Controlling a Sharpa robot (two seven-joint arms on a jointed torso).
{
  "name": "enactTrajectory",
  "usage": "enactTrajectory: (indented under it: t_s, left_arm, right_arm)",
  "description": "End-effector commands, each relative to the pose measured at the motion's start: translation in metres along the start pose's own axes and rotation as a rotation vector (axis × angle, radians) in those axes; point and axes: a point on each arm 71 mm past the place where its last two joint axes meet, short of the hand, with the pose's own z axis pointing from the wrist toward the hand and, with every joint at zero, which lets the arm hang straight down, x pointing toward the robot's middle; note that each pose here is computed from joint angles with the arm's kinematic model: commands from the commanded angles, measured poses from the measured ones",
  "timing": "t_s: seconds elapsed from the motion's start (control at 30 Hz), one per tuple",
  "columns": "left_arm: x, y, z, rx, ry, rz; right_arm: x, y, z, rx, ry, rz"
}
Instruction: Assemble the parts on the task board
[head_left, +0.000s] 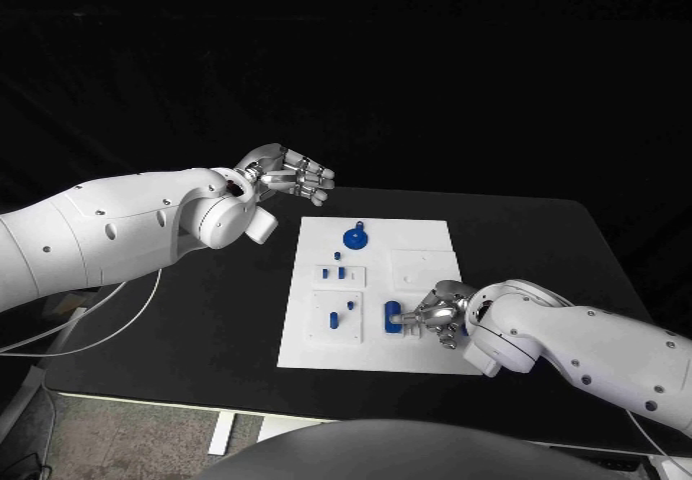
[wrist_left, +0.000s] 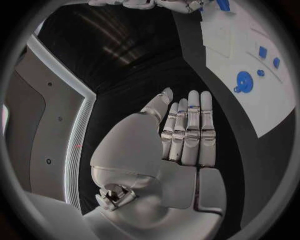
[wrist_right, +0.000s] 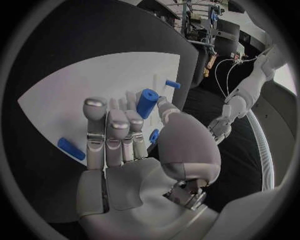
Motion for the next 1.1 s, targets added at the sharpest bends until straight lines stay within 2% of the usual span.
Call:
enactTrajectory:
  t_s: [0.03,0.43,1.1]
  left_arm:
    - [0.0016,-0.0012,0.0,0.005,0.012,-0.008]
    - [0.0015,-0.001,-0.0002,0.004,0.013,-0.009]
    - [0.0019,-0.001,0.0001,0.003,0.015,-0.009]
  right_arm:
    - [-0.0032,0.0005,-0.0034,-0.041,-0.023,-0.015]
    - [-0.0077,0.0009,-0.008,-0.059,-0.032,-0.044]
    - [-0.0047,0.0098,-0.0015,-0.055,-0.068,-0.08]
